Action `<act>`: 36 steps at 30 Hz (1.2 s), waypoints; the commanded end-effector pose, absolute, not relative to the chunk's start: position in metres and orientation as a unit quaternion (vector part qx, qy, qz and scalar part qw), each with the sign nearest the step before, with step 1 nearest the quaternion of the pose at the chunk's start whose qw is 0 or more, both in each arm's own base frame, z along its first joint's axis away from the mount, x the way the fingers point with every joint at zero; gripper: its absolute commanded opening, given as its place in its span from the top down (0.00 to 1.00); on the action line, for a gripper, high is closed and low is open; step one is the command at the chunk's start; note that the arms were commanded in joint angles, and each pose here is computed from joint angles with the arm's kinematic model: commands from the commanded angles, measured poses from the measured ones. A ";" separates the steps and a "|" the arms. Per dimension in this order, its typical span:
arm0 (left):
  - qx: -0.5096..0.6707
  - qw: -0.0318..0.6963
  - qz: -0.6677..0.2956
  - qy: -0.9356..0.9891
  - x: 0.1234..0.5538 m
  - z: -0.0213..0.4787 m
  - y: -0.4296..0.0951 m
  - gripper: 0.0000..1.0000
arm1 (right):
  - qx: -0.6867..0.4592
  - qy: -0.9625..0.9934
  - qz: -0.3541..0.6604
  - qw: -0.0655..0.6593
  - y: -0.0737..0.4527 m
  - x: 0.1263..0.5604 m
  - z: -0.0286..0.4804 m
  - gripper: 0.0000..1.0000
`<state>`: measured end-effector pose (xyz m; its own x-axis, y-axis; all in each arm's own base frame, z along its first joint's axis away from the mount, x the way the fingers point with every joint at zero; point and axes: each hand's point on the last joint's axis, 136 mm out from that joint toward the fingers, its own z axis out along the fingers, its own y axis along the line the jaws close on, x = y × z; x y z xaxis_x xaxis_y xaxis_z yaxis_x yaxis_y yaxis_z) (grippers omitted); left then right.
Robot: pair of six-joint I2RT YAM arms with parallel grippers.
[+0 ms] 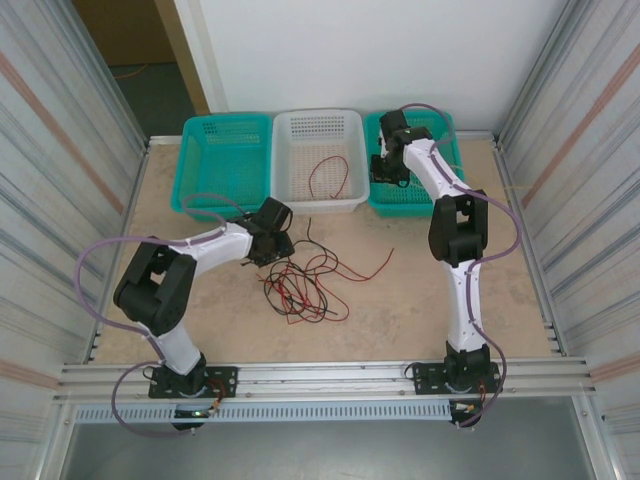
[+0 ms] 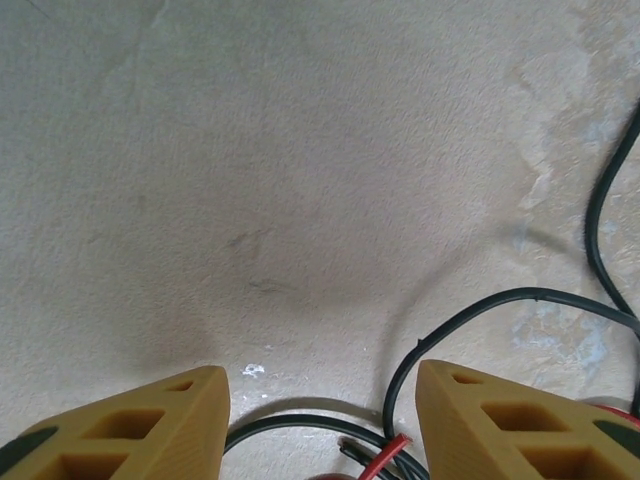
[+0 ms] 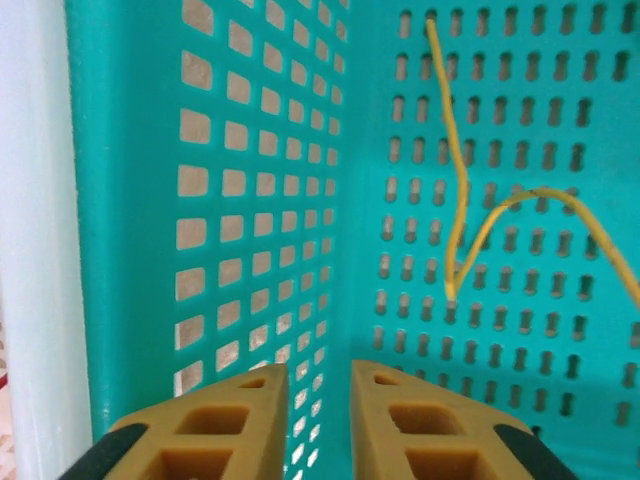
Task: Untangle the cables
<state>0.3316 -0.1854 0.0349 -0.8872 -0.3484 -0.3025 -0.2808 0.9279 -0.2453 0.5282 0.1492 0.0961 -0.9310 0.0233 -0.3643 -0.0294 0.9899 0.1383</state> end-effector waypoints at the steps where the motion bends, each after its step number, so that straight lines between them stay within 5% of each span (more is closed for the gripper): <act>1: -0.167 0.151 -0.093 0.970 0.330 0.027 -0.189 0.47 | -0.005 0.978 0.050 0.201 0.143 0.520 0.124 0.68; 5: -0.157 0.137 -0.081 0.975 0.331 0.023 -0.194 0.49 | 0.010 0.973 0.020 0.230 0.126 0.506 0.164 0.56; 11: -0.140 0.136 -0.089 0.977 0.339 0.020 -0.208 0.52 | -0.011 0.965 0.013 0.264 0.142 0.455 0.204 0.52; 19: -0.100 0.134 -0.099 0.981 0.334 0.026 -0.234 0.63 | -0.009 0.967 0.063 0.247 0.173 0.370 0.193 0.52; 27: -0.055 0.107 -0.127 0.985 0.309 0.029 -0.276 0.71 | -0.005 0.969 0.123 0.212 0.195 0.332 0.178 0.52; 33: -0.049 0.140 -0.136 0.980 0.305 0.052 -0.280 0.98 | -0.048 0.978 0.133 0.151 0.226 0.305 0.138 0.49; 36: -0.048 0.150 -0.141 0.977 0.305 0.064 -0.279 0.91 | -0.072 0.981 0.131 0.123 0.238 0.298 0.113 0.46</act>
